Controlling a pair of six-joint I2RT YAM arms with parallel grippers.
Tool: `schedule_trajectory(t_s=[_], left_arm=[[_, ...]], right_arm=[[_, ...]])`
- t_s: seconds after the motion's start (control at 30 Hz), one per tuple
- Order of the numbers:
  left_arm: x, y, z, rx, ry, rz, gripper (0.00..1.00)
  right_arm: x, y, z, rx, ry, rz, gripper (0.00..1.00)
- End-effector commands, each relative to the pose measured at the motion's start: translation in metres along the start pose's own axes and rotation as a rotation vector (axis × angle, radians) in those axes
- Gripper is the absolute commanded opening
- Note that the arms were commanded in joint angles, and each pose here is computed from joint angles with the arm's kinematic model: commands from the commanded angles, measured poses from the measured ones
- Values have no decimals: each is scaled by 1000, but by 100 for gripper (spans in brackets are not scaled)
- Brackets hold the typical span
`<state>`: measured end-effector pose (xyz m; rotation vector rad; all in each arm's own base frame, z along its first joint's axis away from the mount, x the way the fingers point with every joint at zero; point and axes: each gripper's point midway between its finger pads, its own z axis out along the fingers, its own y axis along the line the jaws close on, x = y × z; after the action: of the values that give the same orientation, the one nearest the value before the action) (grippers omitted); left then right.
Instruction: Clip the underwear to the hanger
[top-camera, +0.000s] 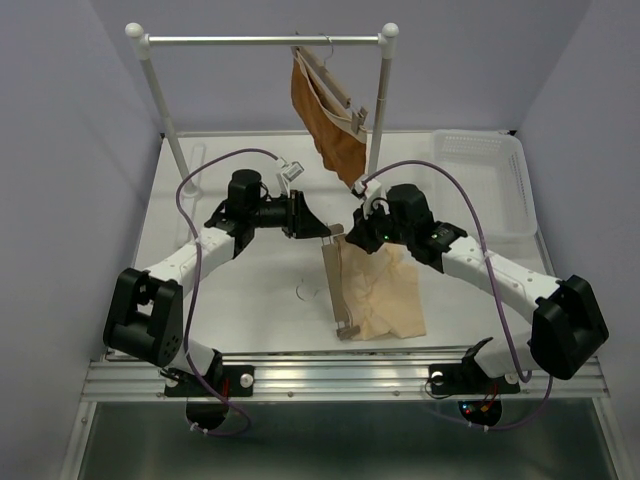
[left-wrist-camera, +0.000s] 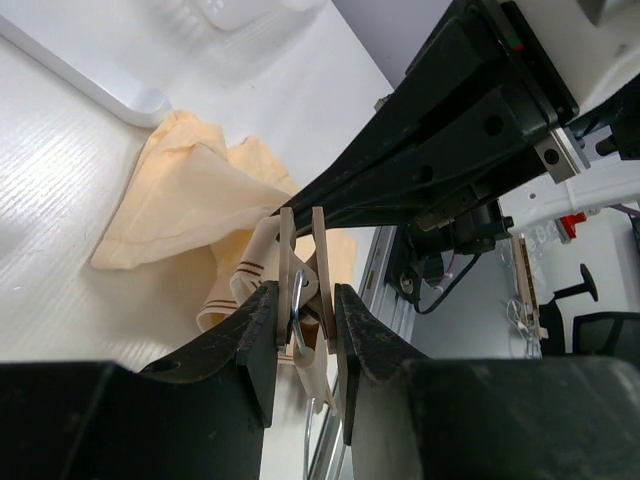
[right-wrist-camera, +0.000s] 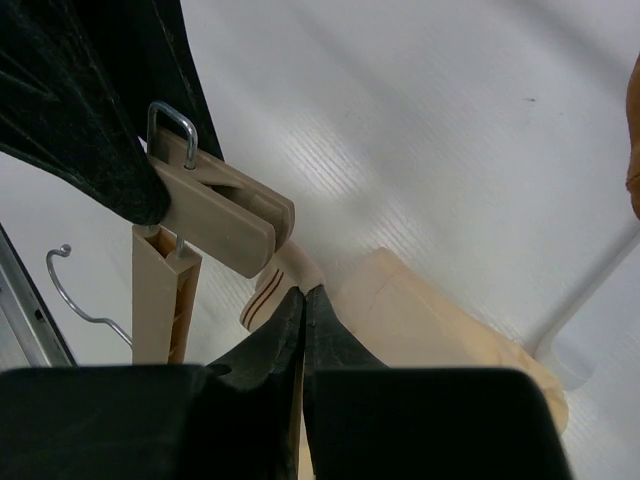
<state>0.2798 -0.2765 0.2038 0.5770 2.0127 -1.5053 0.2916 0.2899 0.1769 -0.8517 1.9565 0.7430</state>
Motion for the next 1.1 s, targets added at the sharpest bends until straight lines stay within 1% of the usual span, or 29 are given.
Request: schedule_trajectory(t_s=[0.0, 0.17, 0.27, 0.37, 0.4, 0.47, 0.5, 0.57, 0.6, 0.73, 0.77, 0.8, 0.83, 0.87, 0.9, 0.93, 1.03, 1.07], left_arm=[[-11, -22, -6, 41, -61, 129, 0], [-8, -15, -4, 34, -53, 126, 0], [-7, -10, -1, 38, -47, 129, 0], [-7, -8, 0, 39, -53, 141, 0], [-7, -8, 0, 39, -55, 143, 0], [-8, -8, 0, 38, -60, 145, 0], [-9, -8, -1, 30, -65, 144, 0], [-8, -5, -2, 21, -70, 144, 0], [-6, 1, -4, 6, -73, 137, 0], [5, 22, -3, -7, -70, 123, 0], [5, 29, -5, -6, -82, 117, 0], [6, 35, -6, -1, -77, 106, 0], [11, 44, -5, 8, -62, 79, 0], [6, 49, -8, 4, -72, 81, 0], [8, 56, -7, 11, -60, 64, 0], [2, 57, -7, 15, -64, 71, 0], [0, 60, -6, 28, -58, 76, 0], [-2, 60, -7, 30, -59, 81, 0]], right_arm=[[-40, 5, -5, -40, -109, -26, 1], [-39, 17, -12, -96, -114, -38, 1], [-38, 9, -14, -61, -116, -27, 1], [-35, -12, -13, 47, -111, 35, 1], [-35, -25, -13, 125, -106, 56, 1], [-27, -44, -7, 206, -79, 120, 1], [-27, -60, -8, 301, -82, 143, 1], [-15, -75, 1, 367, -49, 159, 4], [-12, -83, 3, 403, -40, 155, 4], [-6, -92, 24, 405, -15, 130, 4], [-6, -95, 27, 412, -17, 123, 6], [-3, -98, 34, 412, -14, 116, 14], [-10, -98, 37, 399, -39, 101, 23], [-13, -99, 40, 395, -52, 84, 61], [-12, -98, 43, 384, -45, 80, 82], [-13, -98, 42, 383, -48, 80, 100], [-11, -94, 31, 390, -52, 98, 100], [-8, -93, 27, 404, -54, 131, 100]])
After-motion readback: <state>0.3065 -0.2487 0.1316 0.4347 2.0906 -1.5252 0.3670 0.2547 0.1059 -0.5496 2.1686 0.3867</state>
